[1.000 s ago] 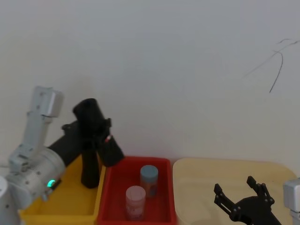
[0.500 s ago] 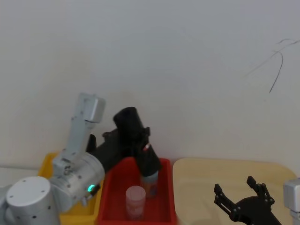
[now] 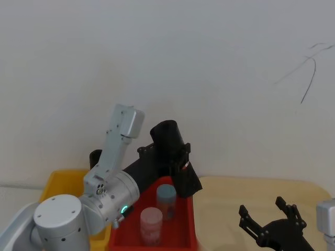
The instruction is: Pick up the garbage bag with the one hand and transfer it to the other hand.
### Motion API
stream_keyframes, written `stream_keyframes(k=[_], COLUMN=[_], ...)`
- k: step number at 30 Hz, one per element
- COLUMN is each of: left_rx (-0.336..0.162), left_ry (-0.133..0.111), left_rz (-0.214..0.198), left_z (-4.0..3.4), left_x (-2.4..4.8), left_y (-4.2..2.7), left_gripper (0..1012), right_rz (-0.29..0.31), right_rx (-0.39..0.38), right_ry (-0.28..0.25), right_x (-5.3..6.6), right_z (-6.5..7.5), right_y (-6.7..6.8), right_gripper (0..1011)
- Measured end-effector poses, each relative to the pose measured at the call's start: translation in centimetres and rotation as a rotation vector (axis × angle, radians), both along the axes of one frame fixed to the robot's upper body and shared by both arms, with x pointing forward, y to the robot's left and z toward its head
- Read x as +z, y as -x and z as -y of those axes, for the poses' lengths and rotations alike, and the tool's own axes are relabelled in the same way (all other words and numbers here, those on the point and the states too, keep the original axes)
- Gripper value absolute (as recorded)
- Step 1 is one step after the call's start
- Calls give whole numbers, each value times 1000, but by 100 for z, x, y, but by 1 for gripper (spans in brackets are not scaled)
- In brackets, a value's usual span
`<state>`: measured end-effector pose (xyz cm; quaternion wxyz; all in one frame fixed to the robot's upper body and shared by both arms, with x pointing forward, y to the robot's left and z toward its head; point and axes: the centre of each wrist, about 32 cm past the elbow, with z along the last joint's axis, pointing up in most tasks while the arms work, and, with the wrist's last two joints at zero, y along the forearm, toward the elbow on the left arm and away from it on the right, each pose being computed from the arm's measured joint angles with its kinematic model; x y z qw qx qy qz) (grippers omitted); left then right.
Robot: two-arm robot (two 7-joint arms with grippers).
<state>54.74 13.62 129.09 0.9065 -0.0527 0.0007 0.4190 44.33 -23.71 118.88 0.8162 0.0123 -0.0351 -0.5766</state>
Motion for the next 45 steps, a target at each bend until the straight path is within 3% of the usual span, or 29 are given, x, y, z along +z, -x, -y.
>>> stream_keyframes(k=[7,16,25,36,45], left_rx=[-14,-23,-27,-29,-30], left_ry=[-4,-7,-9,-10,-10], left_rz=[8,12,15,16,17], left_z=[63,107,127,138,142], left_x=[1,1,2,2,2], left_y=[-12,-22,-26,-27,-29], left_gripper=[454,454,454,454,454], right_rz=[-2,-30,-76,-140,-167], right_rx=[12,92,211,365,420], right_ry=[5,29,63,130,171], right_x=[16,94,215,422,545], right_z=[3,8,-23,-140,-222], right_y=[-16,-115,-299,-647,-820], right_gripper=[999,1000,1000,1000,999])
